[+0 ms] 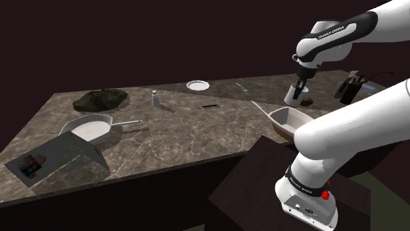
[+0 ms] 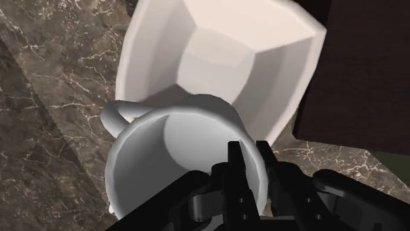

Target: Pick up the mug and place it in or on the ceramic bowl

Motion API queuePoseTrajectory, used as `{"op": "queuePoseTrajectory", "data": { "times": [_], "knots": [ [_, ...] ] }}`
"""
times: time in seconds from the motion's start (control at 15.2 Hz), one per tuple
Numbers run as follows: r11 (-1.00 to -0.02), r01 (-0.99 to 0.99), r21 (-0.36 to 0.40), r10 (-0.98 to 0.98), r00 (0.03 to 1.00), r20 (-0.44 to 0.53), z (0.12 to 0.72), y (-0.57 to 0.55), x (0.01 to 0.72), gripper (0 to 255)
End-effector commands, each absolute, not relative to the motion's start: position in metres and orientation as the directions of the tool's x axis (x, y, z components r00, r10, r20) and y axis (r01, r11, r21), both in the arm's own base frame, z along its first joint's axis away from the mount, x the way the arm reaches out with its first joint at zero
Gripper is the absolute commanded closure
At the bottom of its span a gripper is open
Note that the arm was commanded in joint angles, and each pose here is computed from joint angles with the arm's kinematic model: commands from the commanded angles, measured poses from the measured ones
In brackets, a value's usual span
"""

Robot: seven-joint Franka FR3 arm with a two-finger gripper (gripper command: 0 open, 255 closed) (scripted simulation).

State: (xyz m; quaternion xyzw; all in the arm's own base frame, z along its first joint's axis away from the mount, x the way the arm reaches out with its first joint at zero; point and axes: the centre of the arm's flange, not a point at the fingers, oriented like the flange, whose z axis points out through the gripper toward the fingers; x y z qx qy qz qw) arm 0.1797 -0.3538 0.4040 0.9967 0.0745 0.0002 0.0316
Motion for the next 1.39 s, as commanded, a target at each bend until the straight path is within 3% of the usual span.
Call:
{"op": "queuePoseTrajectory", "data": {
  "times": [0.0, 0.13, 1.32],
  "knots": [
    [-0.987, 0.149, 0.063, 0.149, 0.989, -0.005, 0.406, -0.364, 0.156, 255],
    [-0.987, 0.149, 0.063, 0.149, 0.989, -0.005, 0.407, -0.373, 0.132, 255],
    [-0.987, 0.149, 0.063, 0.149, 0.989, -0.005, 0.314, -0.373, 0.132, 255]
  ]
}}
